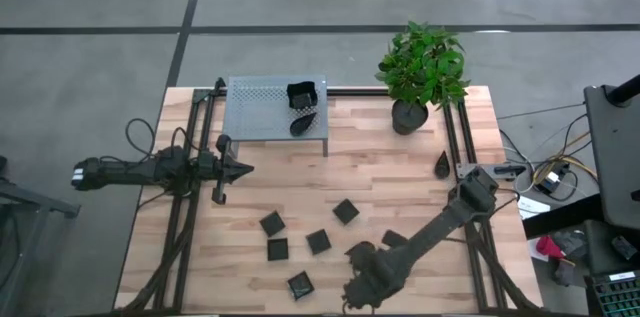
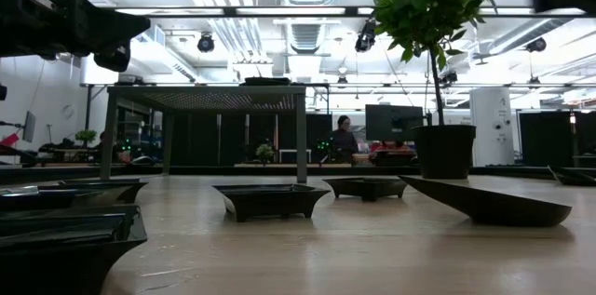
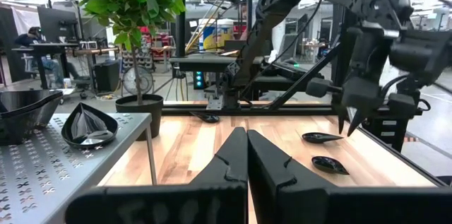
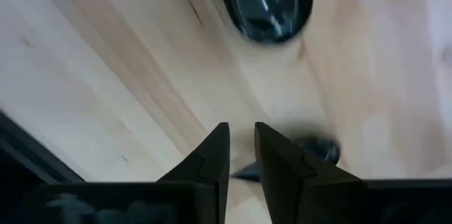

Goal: Pick & Place Mini shaped plates
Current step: Stack the drop-shaped plate on top of the drop-shaped plate on the shelf

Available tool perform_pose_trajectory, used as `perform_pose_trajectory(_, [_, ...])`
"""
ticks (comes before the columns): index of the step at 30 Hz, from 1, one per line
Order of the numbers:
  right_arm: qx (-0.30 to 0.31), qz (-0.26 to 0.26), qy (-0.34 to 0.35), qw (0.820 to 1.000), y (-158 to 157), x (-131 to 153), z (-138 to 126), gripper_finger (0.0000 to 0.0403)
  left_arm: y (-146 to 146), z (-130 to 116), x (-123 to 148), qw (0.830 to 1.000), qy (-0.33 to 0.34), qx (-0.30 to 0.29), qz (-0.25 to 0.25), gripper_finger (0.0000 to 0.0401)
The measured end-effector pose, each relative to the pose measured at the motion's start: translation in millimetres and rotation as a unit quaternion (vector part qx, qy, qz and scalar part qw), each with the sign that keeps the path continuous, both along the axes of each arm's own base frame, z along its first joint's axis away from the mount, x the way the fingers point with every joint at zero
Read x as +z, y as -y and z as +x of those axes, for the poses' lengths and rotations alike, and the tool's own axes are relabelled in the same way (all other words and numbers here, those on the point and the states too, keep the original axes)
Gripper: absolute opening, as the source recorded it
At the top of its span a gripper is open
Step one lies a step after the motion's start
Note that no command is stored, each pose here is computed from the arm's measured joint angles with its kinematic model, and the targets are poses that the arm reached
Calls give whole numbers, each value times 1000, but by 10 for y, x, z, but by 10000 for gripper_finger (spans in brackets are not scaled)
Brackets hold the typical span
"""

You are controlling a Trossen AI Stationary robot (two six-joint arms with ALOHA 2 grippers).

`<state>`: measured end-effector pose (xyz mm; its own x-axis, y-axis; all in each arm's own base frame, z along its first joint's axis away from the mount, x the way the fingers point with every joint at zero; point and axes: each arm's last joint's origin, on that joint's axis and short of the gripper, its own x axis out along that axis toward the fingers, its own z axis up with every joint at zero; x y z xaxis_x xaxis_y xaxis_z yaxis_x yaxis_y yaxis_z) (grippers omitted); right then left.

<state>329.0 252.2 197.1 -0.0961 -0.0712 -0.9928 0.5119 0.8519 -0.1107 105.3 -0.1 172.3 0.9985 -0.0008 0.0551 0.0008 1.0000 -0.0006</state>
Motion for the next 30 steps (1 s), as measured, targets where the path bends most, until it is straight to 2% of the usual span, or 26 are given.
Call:
perform_pose_trajectory(6, [-98, -6, -44, 994, 8, -175, -109, 88, 0, 0, 0, 1000, 0, 0, 0, 0])
perform_pose_trajectory(11, [-162, 2, -89, 983, 85, -281, -134, 102, 0, 0, 1, 1000, 0, 0, 0, 0])
perform_pose_trajectory(21, [-195, -12, -122, 973, 170, -427, -193, 90, 0, 0, 0, 1000, 0, 0, 0, 0])
perform_pose_trajectory(30, [-194, -26, -141, 971, 249, -537, -240, 76, 0, 0, 0, 1000, 0, 0, 0, 0])
